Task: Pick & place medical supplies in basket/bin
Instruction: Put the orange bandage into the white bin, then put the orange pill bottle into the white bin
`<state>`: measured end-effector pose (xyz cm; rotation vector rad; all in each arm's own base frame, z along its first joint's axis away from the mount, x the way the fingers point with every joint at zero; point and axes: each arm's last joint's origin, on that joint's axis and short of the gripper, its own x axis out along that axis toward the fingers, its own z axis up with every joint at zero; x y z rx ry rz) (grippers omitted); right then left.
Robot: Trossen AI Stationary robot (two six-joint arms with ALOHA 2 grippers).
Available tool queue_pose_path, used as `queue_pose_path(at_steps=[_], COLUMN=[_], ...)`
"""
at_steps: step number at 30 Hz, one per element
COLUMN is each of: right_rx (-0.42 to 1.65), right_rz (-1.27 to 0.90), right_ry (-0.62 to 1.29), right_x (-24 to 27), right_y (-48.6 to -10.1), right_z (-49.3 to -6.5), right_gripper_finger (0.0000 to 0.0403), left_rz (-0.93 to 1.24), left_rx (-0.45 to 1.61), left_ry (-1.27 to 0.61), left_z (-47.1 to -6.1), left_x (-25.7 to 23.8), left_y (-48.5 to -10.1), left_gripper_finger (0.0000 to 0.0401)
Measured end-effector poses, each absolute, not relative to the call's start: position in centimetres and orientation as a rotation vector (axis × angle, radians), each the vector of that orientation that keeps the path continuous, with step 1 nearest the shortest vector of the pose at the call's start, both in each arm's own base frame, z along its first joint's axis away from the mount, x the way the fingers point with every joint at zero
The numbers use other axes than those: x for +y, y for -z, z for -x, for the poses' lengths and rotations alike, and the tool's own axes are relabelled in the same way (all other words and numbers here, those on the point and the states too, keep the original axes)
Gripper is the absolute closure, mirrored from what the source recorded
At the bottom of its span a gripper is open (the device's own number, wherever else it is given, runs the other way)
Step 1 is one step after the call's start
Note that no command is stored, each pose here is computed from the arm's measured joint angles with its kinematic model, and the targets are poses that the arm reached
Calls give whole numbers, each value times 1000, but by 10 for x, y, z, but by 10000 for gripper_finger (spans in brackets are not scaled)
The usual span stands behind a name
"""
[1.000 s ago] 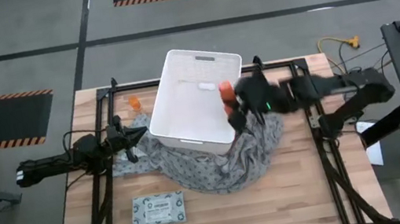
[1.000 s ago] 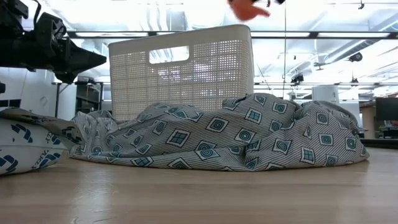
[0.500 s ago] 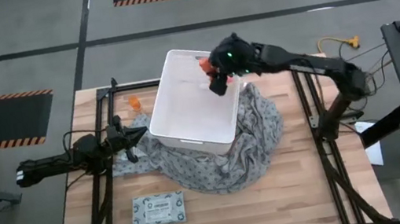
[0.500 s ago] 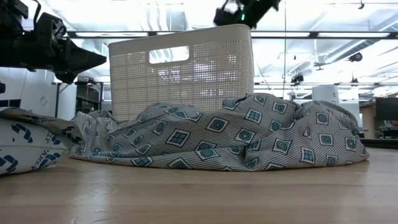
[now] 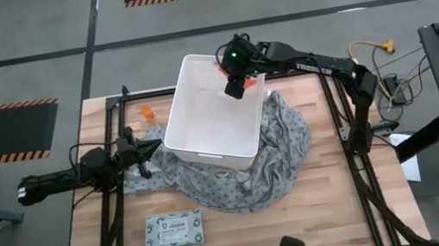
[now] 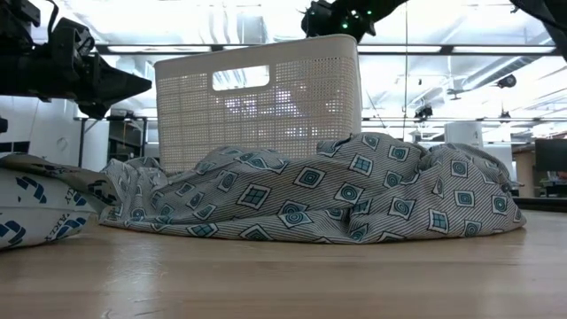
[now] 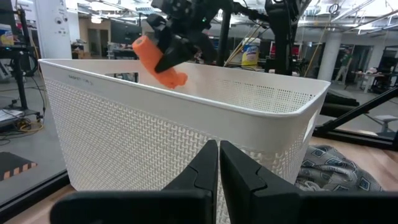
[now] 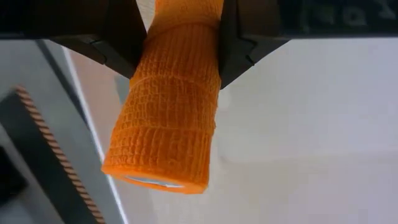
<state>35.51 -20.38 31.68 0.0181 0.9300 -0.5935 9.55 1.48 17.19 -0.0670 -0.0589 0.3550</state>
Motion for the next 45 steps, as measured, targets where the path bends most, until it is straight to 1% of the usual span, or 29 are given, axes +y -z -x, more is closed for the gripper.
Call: queue_pose_path(at_steps=[3,12,16,20,23,25,29,31,32,35,39,45], right_rx=[965,1036,1029,975,890,793,537,423,370,288,211,127], right_rz=[-6,-14,-62,-126,-118,-128,-135,-123,-121,-138,-180,-251], right_ry=[627,620,672,703,695,633,333,184,143,97,60,65], right_x=[-206,-203,-203,-199,-190,-182,-161,-149,-143,-125,-95,-52], right_y=[-318,-318,-319,-329,-348,-365,-399,-408,-411,-407,-385,-349], right_z=[-356,-351,-349,-345,-341,-338,-332,-328,-325,-313,-288,-232], right_gripper_finger=[235,172,160,161,168,172,180,183,184,188,192,203], left_rz=[67,67,67,67,67,67,67,67,67,67,67,68], left_rx=[-59,-61,-61,-61,-61,-61,-61,-61,-61,-61,-61,-62], left_ry=[-355,-355,-355,-354,-354,-355,-354,-354,-354,-354,-354,-354], left_z=[-96,-96,-96,-96,-96,-96,-96,-96,-96,-96,-96,-96], left_x=[15,15,15,15,15,15,15,15,15,15,15,15], left_y=[-172,-172,-172,-172,-172,-172,-172,-172,-172,-172,-172,-172], left_gripper_finger=[401,401,401,401,401,401,401,401,401,401,401,401])
